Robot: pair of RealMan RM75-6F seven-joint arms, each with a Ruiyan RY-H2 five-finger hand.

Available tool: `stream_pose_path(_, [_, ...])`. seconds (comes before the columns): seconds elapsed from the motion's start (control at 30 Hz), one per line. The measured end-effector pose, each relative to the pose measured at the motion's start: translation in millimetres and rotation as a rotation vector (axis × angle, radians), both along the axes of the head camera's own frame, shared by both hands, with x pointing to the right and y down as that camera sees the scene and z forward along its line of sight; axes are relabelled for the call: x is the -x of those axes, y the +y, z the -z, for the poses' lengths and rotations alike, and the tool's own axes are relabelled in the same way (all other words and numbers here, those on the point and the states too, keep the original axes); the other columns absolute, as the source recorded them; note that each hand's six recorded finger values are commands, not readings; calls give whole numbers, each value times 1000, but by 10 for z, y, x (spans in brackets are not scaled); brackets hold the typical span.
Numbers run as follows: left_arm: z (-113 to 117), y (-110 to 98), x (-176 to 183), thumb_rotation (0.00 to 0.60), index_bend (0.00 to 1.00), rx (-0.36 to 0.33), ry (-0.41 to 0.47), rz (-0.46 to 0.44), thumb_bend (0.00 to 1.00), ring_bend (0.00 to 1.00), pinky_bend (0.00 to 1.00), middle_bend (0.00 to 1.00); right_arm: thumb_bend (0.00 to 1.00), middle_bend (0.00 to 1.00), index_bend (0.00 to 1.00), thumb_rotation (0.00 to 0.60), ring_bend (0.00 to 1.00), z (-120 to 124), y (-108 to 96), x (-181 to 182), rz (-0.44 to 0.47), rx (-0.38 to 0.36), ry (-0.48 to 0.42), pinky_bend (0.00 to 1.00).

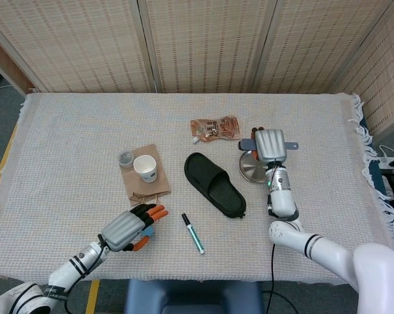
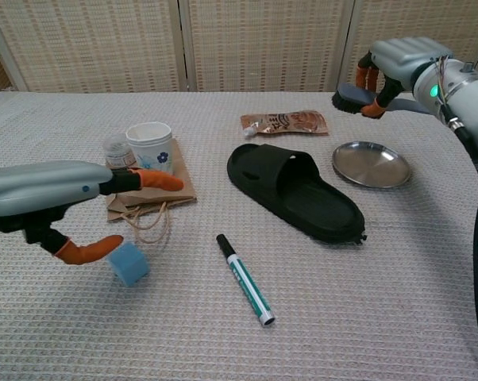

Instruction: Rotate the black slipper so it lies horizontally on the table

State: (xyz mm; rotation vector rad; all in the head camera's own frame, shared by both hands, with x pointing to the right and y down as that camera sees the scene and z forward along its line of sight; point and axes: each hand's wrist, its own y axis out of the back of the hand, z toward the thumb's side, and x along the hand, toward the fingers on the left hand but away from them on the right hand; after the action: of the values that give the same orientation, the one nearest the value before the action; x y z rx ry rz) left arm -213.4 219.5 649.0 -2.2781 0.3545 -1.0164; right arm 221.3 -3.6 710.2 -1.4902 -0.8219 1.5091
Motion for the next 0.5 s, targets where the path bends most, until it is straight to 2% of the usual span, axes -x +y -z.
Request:
stream_pose_path(0.17, [-133,35,-448,600,0,42,47,-53,566,0,115,0,440,614,905,600,578,13,13,146,43,11,4,896])
stream_pose_path(0.5, [-387,-123,-822,600,0,58,75,-63,574,0,125,0,440,614,905,600,578,-16,62,350,92,47,-1,897])
